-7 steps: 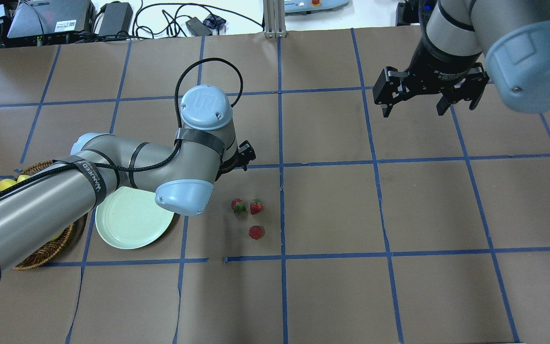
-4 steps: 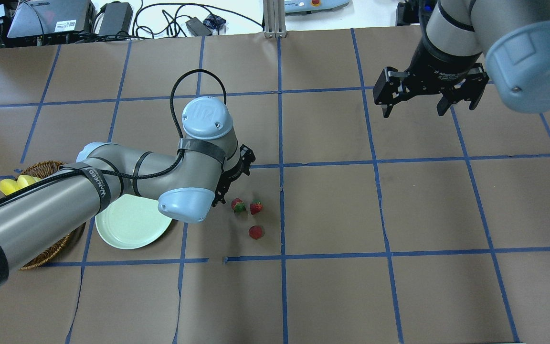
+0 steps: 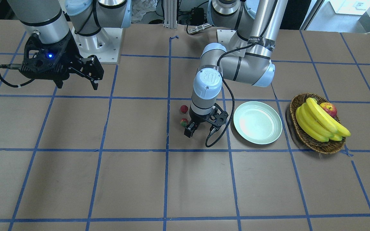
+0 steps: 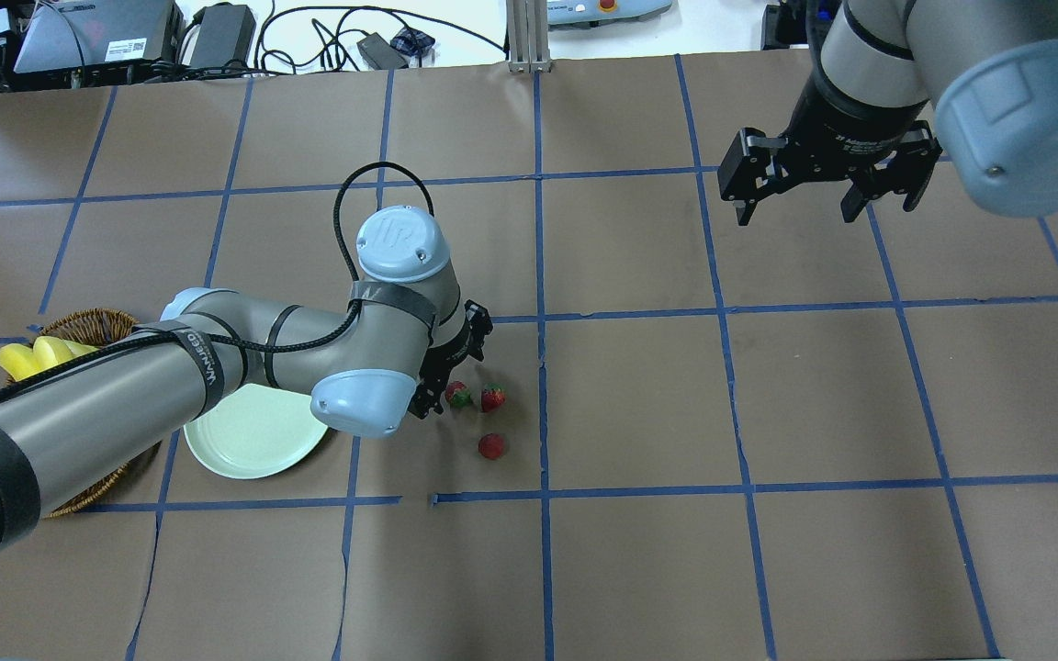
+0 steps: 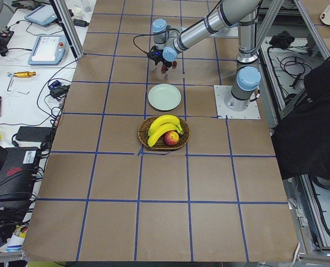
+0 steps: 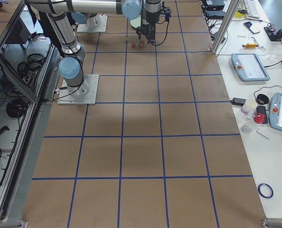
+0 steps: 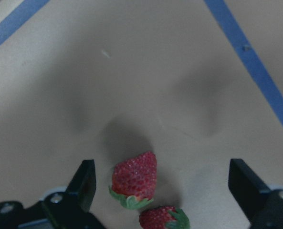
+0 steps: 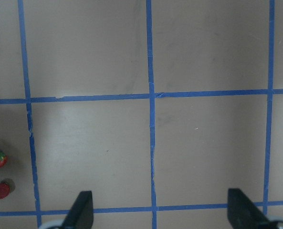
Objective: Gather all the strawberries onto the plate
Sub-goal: 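Lower the left gripper onto the nearest strawberry to grasp it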
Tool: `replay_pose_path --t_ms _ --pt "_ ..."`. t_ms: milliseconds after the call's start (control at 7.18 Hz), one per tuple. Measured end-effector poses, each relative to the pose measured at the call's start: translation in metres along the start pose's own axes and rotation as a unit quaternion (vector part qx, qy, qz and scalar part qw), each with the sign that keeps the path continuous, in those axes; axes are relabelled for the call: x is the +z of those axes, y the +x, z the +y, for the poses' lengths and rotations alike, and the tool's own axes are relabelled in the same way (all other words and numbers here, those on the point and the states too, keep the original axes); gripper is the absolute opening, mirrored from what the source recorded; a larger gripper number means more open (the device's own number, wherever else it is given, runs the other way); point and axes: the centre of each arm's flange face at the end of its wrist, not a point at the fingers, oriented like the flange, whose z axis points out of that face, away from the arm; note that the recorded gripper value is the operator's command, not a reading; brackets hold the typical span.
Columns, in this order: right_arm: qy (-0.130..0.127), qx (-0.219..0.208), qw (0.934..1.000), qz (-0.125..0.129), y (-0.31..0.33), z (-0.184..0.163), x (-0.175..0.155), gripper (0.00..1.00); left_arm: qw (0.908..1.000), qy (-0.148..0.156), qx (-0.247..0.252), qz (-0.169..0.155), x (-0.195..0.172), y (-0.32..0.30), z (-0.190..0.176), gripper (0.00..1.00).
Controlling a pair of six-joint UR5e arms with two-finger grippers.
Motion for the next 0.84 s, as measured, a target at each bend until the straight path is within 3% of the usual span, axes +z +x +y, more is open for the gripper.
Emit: replay_pose_path --t_ms 139,278,418,557,835 --pt "0.0 0.002 1.0 0.0 0.0 0.0 -0.0001 1.0 0.9999 -0.002 -0.008 -0.006 0.0014 -0.0016 0.0003 0.78" --pt "0.001 0.004 1.0 0.0 0.0 -0.0001 -0.0002 1.0 0.9999 -0.003 -0.011 -0.009 0.0019 -0.0022 0.0004 0.55" --pt "0.001 0.004 1.0 0.0 0.0 -0.0001 -0.0002 1.0 0.9999 -0.004 -0.011 -0.01 0.0018 -0.0024 0.0005 0.52" --pt "0.001 0.005 1.0 0.0 0.0 -0.0002 -0.0005 1.0 0.9999 -0.005 -0.011 -0.011 0.0018 -0.0023 0.0006 0.42" --pt "0.001 0.005 1.0 0.0 0.0 -0.0003 -0.0007 1.0 0.9998 -0.006 -0.011 -0.012 0.0021 -0.0026 0.0004 0.08"
